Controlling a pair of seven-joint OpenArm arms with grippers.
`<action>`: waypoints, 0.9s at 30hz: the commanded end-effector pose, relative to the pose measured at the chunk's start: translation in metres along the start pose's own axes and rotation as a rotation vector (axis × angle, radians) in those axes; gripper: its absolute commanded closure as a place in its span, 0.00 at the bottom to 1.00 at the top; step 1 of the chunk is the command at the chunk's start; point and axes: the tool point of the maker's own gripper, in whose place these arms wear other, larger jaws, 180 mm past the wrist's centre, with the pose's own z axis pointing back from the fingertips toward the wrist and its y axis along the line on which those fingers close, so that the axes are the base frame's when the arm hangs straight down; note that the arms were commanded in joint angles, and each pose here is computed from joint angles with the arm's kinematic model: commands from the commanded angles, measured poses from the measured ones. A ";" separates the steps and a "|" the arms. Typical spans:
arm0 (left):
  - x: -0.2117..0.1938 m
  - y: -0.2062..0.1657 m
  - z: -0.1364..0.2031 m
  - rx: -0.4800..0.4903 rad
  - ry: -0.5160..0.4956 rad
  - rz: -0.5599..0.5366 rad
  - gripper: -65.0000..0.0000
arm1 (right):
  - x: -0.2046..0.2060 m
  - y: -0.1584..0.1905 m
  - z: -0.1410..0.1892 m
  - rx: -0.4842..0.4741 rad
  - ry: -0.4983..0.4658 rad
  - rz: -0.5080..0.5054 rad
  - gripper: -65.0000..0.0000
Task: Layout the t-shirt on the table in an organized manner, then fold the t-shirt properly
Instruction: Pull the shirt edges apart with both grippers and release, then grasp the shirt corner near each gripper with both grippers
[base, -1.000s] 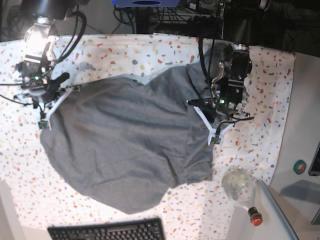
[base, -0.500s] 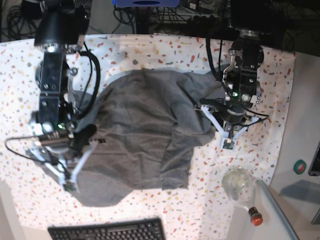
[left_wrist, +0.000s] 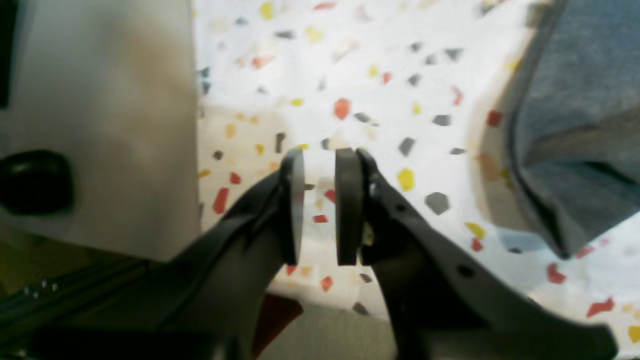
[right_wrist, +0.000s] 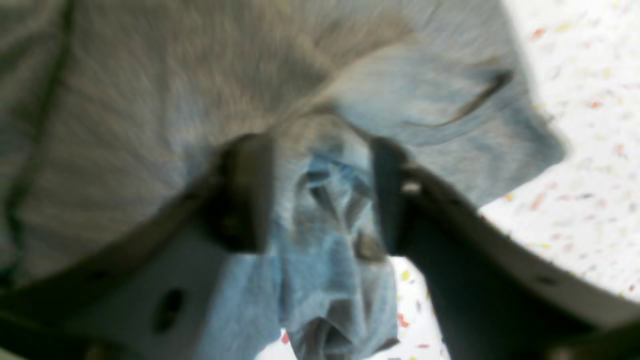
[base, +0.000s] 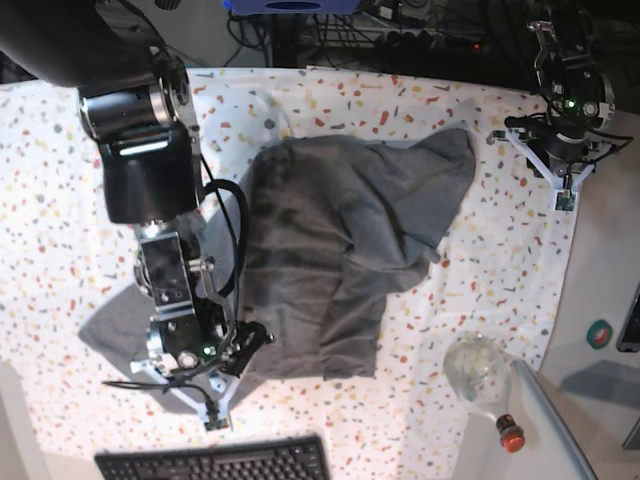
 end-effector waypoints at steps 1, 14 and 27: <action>0.010 0.007 0.003 0.016 -0.037 -0.002 0.84 | 0.019 -0.022 0.018 -0.046 -0.090 -0.013 0.50; 0.005 -0.023 0.009 -0.156 -0.068 0.182 0.84 | -0.170 -0.078 0.016 -0.022 0.079 -0.220 0.50; -0.019 -0.008 0.014 -0.125 -0.025 0.191 0.84 | -0.166 -0.092 0.024 0.013 0.040 -0.286 0.50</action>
